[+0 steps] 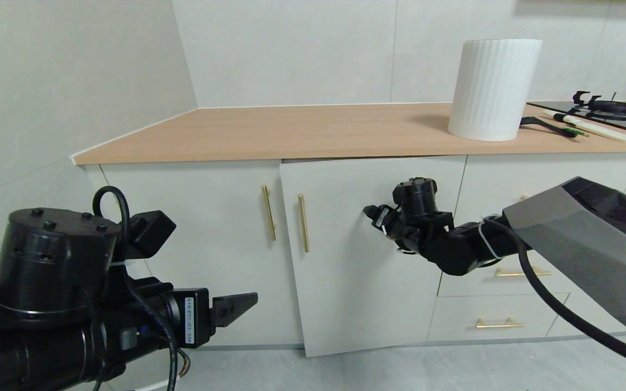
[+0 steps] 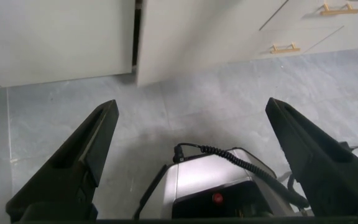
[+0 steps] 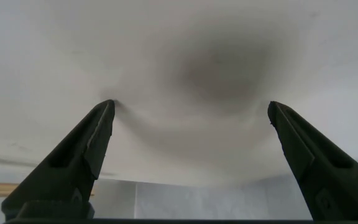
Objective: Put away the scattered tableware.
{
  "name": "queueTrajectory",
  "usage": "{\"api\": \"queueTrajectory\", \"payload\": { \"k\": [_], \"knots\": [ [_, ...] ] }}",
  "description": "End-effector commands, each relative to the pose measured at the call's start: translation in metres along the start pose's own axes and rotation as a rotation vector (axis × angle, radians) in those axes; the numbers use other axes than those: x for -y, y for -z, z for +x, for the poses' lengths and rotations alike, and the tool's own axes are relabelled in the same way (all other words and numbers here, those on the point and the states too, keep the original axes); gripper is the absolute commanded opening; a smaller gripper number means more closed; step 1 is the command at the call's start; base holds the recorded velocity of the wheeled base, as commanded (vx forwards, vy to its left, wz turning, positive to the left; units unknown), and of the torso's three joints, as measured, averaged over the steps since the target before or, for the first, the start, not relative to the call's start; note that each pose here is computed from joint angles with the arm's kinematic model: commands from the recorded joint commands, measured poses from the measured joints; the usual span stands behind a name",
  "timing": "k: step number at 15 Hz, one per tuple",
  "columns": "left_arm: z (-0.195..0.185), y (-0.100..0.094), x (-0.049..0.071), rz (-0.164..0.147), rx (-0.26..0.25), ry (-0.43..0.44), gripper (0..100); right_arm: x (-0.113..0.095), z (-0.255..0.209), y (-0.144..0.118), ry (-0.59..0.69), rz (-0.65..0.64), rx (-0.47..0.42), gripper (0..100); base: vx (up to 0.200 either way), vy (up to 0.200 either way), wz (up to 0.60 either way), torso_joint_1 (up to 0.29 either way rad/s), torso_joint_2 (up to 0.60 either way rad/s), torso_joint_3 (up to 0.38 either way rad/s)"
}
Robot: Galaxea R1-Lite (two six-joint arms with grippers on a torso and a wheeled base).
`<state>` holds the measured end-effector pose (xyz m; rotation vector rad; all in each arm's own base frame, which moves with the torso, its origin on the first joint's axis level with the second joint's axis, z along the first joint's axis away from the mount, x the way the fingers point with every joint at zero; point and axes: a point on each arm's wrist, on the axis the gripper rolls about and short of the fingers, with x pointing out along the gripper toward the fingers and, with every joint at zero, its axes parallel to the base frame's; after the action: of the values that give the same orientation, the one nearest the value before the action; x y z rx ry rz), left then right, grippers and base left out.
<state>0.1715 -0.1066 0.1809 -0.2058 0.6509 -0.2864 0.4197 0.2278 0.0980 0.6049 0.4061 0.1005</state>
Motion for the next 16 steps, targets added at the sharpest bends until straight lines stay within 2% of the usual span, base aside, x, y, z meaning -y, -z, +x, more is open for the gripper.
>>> {"api": "queueTrajectory", "payload": {
  "k": [1,9,11,16],
  "knots": [
    [0.001,0.0,0.0,0.0,-0.004,-0.003,100,0.007,0.012,0.003,0.024,0.004,0.011,100,0.0,0.0,0.0,0.0,0.0,0.0],
    [0.001,0.0,0.0,0.002,-0.003,-0.002,100,0.016,0.023,0.003,0.065,0.007,0.032,100,0.0,0.0,0.0,0.0,0.0,0.0],
    [0.001,0.0,0.0,0.002,-0.003,-0.002,100,0.021,0.031,-0.001,0.099,0.01,0.064,100,0.0,0.0,0.0,0.0,0.0,0.0],
    [0.001,0.0,0.0,0.0,-0.003,-0.002,100,0.016,0.022,-0.009,0.1,0.011,0.063,100,0.0,0.0,0.0,0.0,0.0,0.0]
  ]
}}
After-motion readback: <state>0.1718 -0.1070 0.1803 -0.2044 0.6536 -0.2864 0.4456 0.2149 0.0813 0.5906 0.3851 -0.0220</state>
